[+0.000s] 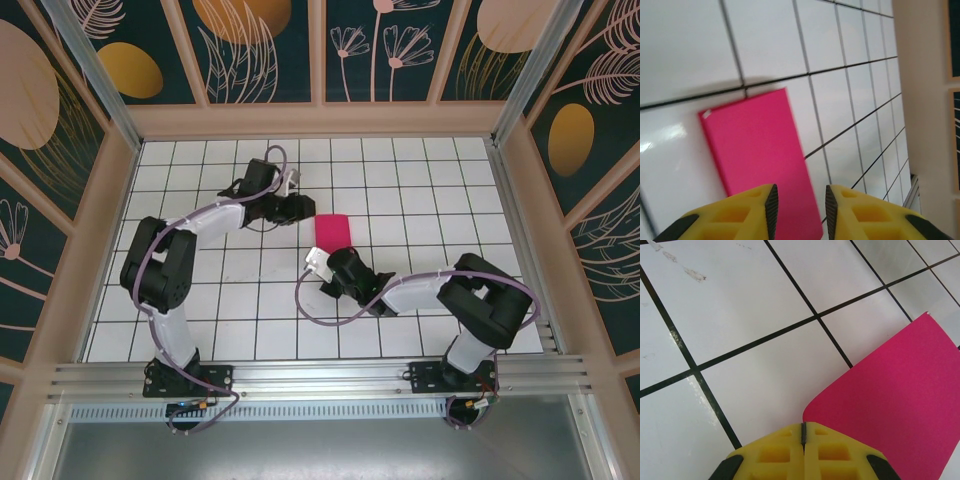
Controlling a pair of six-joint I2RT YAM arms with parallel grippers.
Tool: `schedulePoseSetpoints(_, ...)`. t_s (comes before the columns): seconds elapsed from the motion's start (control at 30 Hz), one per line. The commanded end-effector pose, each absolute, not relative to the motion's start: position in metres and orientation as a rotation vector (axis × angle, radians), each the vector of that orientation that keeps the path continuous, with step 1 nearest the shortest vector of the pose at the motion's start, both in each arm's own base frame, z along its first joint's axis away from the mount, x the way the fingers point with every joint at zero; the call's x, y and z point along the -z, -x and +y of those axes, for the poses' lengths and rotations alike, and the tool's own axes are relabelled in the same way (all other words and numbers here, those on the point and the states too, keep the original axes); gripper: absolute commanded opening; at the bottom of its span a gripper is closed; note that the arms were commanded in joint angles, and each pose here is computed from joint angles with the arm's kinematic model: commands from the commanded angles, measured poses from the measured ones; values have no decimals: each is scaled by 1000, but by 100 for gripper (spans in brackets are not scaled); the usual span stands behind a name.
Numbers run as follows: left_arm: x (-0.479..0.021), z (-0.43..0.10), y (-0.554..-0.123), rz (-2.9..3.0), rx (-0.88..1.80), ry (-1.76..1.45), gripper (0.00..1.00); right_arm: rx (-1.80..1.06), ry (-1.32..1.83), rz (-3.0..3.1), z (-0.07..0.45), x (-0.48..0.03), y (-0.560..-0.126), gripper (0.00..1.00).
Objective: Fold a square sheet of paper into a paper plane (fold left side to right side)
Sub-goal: Third fold the triangle at the center of the table.
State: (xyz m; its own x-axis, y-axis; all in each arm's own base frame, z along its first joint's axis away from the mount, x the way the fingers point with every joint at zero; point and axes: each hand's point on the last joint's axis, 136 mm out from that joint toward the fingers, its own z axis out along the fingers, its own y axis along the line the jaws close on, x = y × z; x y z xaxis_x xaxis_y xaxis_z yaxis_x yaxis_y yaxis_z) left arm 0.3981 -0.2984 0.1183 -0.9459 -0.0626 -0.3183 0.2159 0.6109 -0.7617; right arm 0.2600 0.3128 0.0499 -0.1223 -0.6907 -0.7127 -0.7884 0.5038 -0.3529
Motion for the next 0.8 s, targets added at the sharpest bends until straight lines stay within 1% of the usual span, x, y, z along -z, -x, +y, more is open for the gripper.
schedulePoseSetpoints(0.0, -101, -324, -398, 2565, 1311, -228, 31, -185, 1205, 1864, 313, -55, -258, 0)
schedulePoseSetpoints(0.23, -71, -351, -406, 2626, 1307, -274, 29, -193, 1191, 1879, 313, -55, -261, 0)
schedulePoseSetpoints(0.47, -40, -352, -409, 2700, 1235, -272, 29, -220, 1180, 1913, 312, -54, -262, 0)
schedulePoseSetpoints(0.63, -21, -349, -406, 2747, 1191, -271, 27, -288, 1148, 1951, 310, -56, -262, 0)
schedulePoseSetpoints(0.77, -11, -347, -403, 2773, 1156, -277, 26, -397, 1088, 1995, 304, -60, -267, 0)
